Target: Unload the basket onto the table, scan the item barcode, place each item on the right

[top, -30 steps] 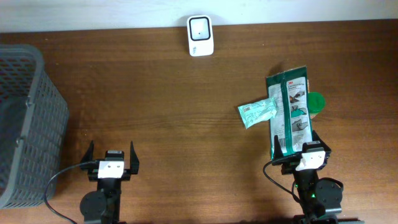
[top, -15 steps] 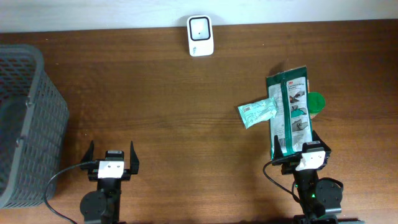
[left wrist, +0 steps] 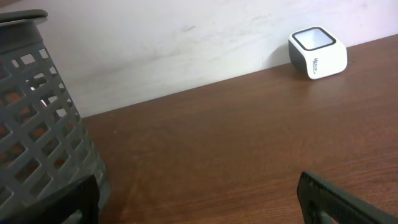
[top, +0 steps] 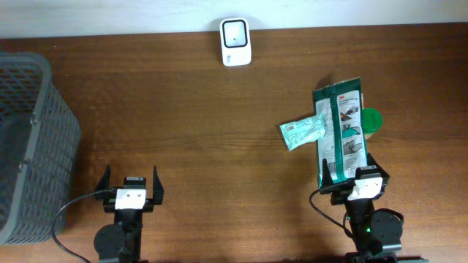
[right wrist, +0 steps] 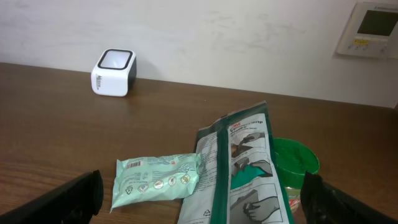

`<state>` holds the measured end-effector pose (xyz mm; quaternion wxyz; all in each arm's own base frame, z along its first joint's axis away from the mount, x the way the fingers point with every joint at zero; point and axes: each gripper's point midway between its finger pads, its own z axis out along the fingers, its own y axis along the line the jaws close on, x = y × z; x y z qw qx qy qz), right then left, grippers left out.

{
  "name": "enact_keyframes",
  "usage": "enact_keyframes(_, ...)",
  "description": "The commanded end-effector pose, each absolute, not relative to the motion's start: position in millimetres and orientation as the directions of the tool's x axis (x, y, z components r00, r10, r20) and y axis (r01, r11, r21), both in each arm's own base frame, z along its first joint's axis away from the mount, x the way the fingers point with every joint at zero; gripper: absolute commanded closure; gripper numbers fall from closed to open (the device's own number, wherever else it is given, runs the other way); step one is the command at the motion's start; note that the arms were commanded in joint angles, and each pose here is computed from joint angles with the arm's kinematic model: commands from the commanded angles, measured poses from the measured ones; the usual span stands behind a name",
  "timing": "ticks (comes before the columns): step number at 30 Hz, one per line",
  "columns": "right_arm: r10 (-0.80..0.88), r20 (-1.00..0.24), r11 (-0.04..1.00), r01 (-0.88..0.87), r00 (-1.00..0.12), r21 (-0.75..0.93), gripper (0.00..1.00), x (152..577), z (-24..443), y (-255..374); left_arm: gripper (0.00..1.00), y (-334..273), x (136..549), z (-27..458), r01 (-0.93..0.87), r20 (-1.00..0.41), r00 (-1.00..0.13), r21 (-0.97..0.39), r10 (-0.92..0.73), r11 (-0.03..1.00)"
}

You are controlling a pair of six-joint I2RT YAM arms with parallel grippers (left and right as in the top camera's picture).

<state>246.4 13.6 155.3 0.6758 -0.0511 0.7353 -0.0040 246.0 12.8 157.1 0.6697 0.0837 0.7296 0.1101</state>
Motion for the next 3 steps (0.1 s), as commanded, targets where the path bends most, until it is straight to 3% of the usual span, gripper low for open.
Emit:
enact_keyframes(1,-0.074,-0.994,0.995,-0.072,-0.086,-0.068,0.02,246.2,152.9,14.7,0.01,13.3,245.5,156.0,-0.029,-0.954,-0.092,0.288,0.284,0.957)
enact_keyframes(3,-0.074,-0.994,0.995,-0.072,-0.086,-0.068,0.02,246.2,152.9,14.7,0.01,13.3,245.5,156.1,-0.029,-0.954,-0.092,0.288,0.284,0.957)
